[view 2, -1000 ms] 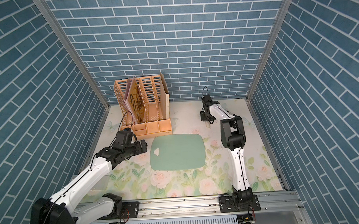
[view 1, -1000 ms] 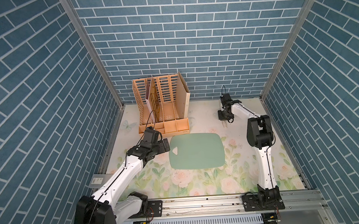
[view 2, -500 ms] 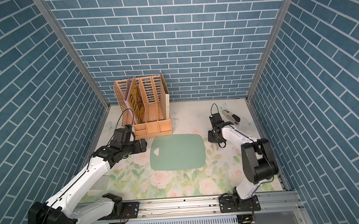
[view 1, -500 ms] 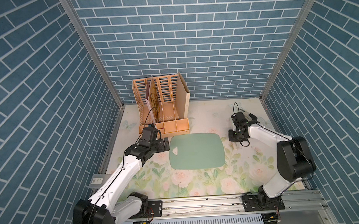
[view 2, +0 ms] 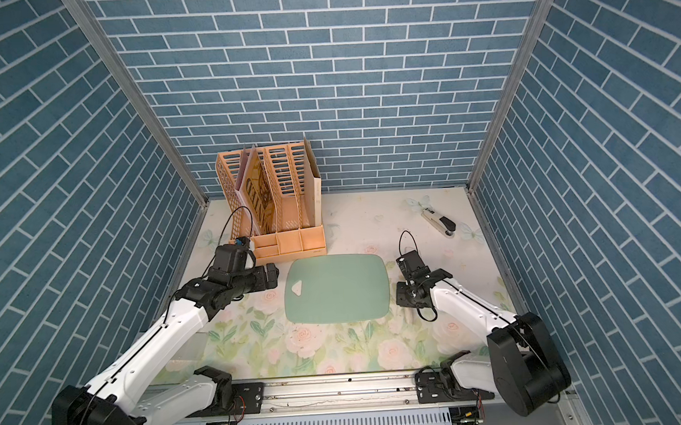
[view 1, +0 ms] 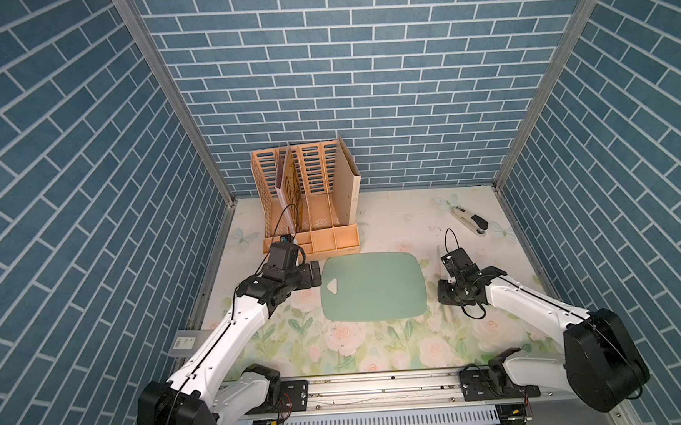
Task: Align the knife with the edge of the cutting board
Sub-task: Pick up the knife at the center of the board, then place the knife at the edge of the cutting board.
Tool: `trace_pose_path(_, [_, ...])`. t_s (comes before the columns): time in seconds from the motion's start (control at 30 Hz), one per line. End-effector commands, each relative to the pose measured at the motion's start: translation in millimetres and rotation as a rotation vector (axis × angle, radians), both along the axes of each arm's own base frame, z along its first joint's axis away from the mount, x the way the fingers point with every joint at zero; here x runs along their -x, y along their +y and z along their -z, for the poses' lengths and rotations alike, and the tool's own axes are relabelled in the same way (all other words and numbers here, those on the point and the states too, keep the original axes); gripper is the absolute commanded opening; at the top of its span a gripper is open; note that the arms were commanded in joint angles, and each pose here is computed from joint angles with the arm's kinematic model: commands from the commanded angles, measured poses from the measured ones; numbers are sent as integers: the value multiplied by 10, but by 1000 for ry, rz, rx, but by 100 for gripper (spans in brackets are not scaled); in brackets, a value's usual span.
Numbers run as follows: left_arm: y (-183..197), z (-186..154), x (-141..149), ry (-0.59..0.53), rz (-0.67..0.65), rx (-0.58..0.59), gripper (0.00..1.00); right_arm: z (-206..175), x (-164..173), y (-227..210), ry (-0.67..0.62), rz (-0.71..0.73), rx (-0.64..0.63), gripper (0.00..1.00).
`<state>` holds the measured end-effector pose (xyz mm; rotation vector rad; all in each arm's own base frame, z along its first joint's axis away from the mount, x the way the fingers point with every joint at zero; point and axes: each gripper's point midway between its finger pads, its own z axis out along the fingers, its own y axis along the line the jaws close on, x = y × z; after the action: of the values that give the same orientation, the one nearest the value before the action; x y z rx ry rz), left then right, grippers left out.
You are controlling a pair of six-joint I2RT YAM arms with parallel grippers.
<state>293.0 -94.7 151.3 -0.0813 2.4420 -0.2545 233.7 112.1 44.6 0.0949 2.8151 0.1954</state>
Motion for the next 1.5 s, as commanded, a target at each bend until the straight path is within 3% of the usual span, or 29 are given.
trace_pose_path(0.0, [46,52,16,6,-12,-14,100,-134,-84,40,-48,49,-17,0])
trace_pose_path(0.8, [80,102,9,20,-31,-30,100,-347,107,586,-88,-14,-97,0])
trace_pose_path(1.47, [100,111,2,22,-41,-39,100,-47,517,1107,-11,-118,-71,0])
